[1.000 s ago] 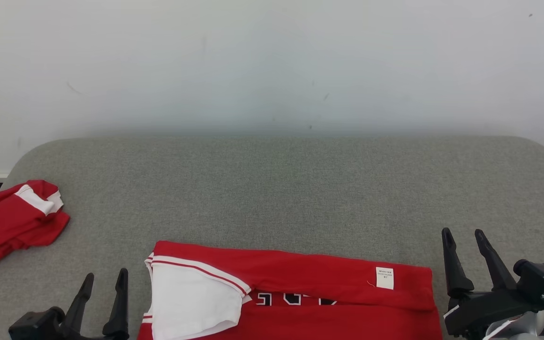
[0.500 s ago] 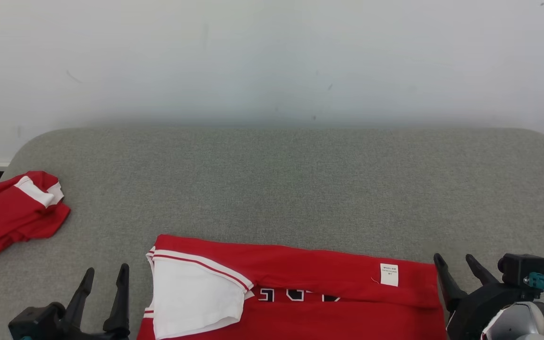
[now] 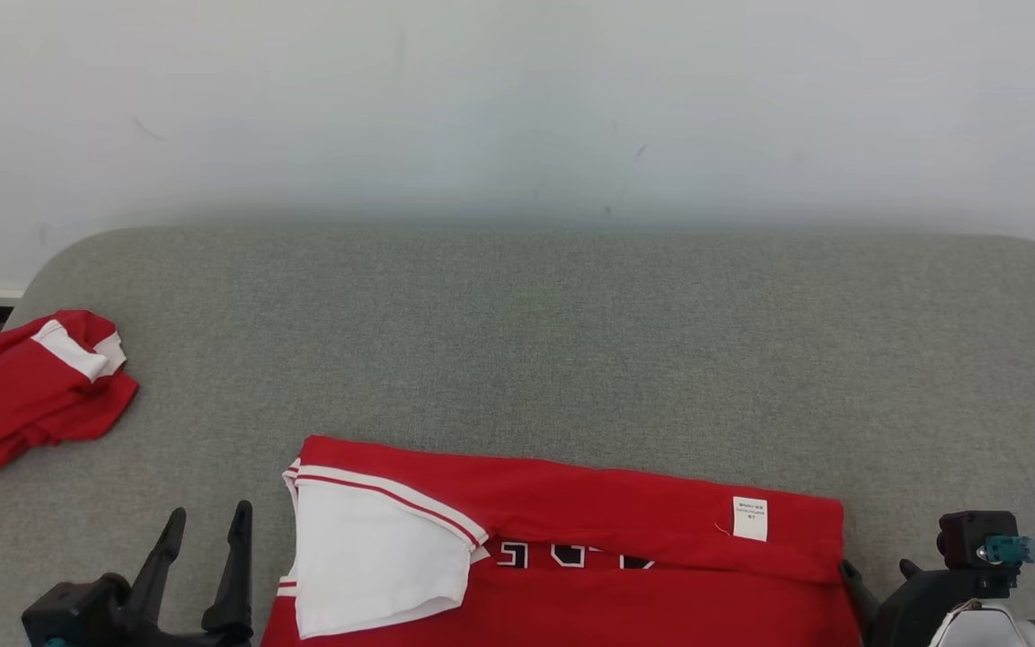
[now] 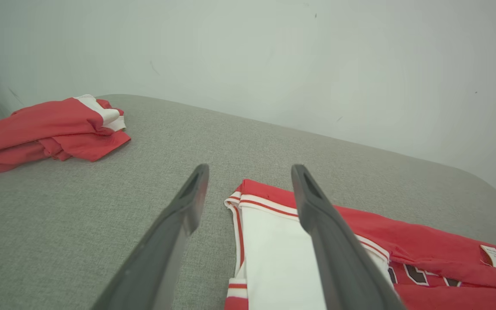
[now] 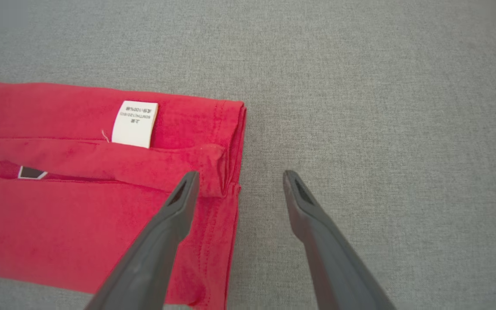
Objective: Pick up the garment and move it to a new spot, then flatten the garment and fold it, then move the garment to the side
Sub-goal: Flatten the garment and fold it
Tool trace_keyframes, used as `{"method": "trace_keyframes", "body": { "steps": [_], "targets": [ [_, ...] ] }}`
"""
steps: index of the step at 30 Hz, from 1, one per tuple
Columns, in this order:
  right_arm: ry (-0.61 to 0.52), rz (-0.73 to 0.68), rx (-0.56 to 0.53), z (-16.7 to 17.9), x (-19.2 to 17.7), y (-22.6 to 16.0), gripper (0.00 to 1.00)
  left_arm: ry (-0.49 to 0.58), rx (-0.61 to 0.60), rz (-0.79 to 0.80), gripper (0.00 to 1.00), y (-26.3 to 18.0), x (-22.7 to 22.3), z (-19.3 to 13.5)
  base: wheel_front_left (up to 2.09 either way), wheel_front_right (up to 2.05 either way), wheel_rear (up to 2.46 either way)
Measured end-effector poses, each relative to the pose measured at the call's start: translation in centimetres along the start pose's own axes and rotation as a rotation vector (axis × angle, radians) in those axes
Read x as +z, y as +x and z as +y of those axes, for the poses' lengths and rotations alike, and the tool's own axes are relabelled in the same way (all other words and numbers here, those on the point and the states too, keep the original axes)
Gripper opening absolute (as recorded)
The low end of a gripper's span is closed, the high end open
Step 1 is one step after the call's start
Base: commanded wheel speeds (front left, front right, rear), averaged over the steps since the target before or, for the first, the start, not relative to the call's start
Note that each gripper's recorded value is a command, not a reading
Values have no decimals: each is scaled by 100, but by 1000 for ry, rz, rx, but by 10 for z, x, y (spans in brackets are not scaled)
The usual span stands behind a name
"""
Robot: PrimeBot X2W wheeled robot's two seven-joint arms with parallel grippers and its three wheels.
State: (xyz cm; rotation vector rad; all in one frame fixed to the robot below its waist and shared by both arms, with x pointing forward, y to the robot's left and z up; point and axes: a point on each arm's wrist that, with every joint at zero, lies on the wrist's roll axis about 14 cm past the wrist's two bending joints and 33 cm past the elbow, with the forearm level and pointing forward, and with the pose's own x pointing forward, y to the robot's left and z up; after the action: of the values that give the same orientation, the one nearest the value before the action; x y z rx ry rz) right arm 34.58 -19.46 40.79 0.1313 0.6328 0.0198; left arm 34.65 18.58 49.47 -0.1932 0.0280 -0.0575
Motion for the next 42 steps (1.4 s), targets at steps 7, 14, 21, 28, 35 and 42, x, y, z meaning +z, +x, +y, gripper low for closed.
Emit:
{"method": "trace_keyframes", "body": {
  "steps": [7,14,21,28,35,42],
  "targets": [
    [-12,38,14,6,-10,7,100,1,6,11,100,2,-3,1,0,0,0],
    [-7,69,13,6,-19,14,100,2,6,23,100,3,-6,1,0,0,0],
    [11,113,17,7,-30,20,100,5,14,27,100,1,-6,4,0,0,0],
    [57,144,40,14,-37,29,100,8,23,33,100,-2,-6,7,0,0,0],
    [80,183,67,24,-43,39,7,11,36,36,100,-4,-6,11,0,0,0],
    [83,209,74,28,-47,44,0,11,44,36,100,-4,-6,13,0,0,0]
  ]
}}
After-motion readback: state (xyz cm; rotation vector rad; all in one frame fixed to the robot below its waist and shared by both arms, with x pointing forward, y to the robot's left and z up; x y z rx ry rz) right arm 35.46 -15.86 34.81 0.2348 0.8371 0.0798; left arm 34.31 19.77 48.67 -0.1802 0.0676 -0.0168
